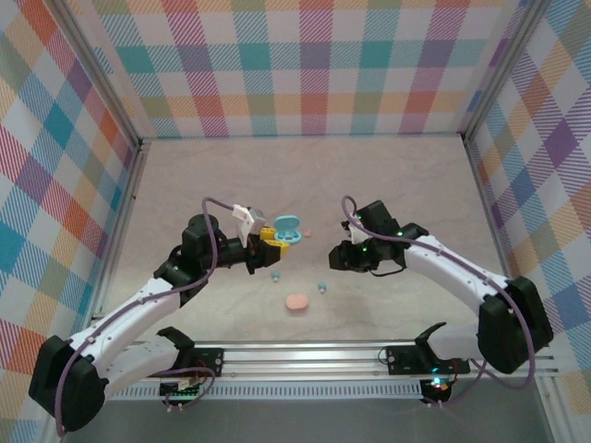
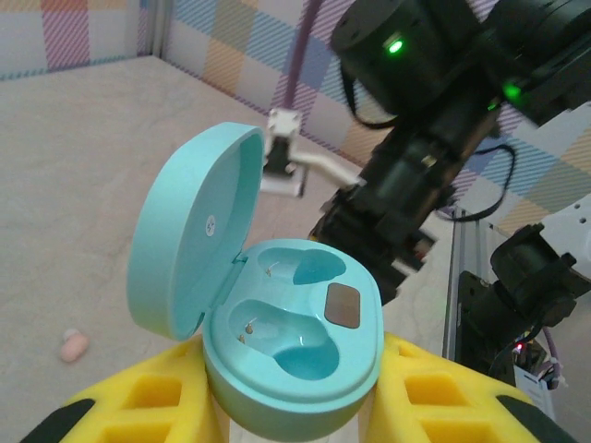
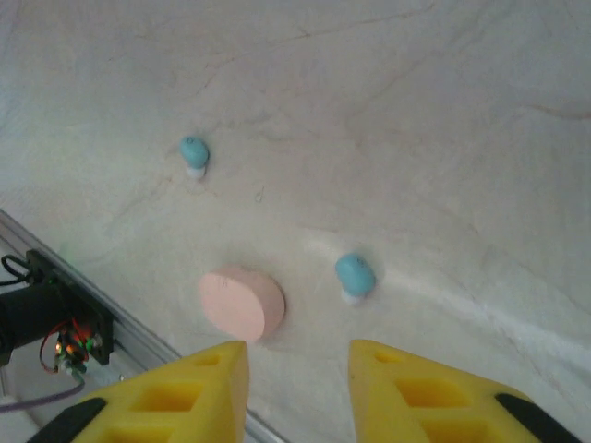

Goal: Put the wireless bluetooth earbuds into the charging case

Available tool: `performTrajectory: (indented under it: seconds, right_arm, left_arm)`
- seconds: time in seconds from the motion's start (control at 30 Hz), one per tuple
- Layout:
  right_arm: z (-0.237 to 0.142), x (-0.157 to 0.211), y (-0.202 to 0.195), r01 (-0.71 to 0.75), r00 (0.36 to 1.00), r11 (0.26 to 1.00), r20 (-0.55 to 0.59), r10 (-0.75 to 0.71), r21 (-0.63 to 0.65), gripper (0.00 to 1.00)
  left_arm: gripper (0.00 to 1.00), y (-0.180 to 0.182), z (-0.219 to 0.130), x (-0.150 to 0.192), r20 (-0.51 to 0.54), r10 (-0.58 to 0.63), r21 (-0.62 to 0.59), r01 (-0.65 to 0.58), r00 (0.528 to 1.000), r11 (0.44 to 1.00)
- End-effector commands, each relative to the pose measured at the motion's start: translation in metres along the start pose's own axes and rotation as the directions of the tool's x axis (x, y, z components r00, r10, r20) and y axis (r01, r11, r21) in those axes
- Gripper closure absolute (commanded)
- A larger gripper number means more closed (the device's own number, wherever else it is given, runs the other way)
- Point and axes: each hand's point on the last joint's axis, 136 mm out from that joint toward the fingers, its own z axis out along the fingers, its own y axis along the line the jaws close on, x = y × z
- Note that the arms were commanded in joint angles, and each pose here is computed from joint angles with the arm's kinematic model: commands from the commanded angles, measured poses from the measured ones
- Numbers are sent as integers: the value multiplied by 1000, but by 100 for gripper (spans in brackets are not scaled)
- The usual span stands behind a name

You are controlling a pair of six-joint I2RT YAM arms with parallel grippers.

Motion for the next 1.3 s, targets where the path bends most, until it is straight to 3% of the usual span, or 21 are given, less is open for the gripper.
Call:
performTrajectory:
  seconds: [0.0,0.27,0.5,0.93,1.27]
  right_arm:
    - [16,-27,7,16,997,1000,78,-16,1,69]
    - [84,-19,35,187,982,982,-27,-187,9,70]
    - [118,-16,71,356,930,934,-100,-355,-10,67]
    - [153,-9,82,538,817,843,-235,-526,-18,63]
    - [151,-5,83,550,807,835,-241,-539,-22,54]
  left_arm:
    - [100,-1,-10,-6,21,-8,-26,9,1000,1000]
    - [100,-11,-32,-20,38,-12,-73,15,999,997]
    - [100,-26,-49,-40,74,17,-78,-11,997,997]
    - [100,-35,-60,-51,88,27,-82,-20,996,996]
    - [100,-34,-62,-49,83,27,-92,-19,996,996]
